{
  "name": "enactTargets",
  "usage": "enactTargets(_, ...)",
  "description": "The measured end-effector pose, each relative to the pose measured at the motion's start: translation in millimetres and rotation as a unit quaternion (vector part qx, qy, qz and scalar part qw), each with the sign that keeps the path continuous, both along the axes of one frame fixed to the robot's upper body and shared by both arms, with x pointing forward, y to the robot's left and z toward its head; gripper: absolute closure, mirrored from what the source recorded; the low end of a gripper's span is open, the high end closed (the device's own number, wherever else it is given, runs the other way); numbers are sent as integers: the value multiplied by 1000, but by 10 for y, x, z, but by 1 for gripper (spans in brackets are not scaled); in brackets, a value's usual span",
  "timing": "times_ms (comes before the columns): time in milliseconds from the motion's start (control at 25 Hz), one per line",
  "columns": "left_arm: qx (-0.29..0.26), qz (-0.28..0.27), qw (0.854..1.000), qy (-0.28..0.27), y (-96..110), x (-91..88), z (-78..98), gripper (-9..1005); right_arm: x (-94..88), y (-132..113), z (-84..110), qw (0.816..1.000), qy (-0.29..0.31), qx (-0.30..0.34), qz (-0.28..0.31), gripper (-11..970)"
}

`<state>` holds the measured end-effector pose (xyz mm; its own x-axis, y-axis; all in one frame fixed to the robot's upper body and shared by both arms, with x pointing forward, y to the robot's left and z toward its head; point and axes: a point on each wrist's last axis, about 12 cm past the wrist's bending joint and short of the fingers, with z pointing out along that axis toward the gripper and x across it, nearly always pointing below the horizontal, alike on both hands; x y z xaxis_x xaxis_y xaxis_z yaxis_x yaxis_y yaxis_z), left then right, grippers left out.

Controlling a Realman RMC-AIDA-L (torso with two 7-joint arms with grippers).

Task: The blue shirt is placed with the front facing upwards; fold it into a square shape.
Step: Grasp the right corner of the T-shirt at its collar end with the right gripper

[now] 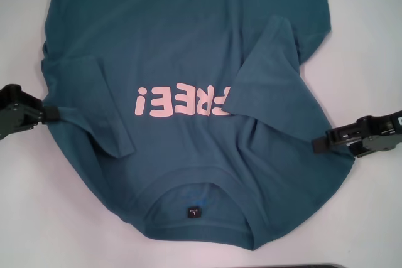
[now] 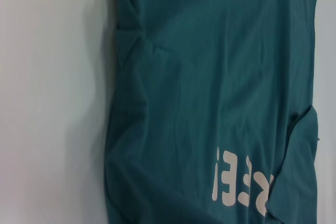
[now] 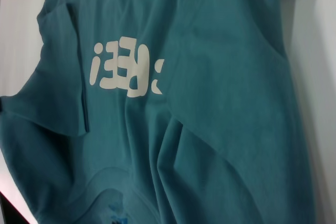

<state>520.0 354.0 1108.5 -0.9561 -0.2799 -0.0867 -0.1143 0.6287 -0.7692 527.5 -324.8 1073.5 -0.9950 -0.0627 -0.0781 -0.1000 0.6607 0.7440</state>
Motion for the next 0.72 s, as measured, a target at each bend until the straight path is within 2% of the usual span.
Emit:
enactTargets(400,-2,0,1000,-4,-6,10,9,995,16,19,8,1000,-2,5,-3,60)
enactTargets(680,-2,1,1000,-5,-2,13,12,995,-33,26,27,1000,6,9,20,64)
enactTargets(720,-3,1,1000,-6,-3,14,13,995,-32,29,24,1000,6,7,22,102)
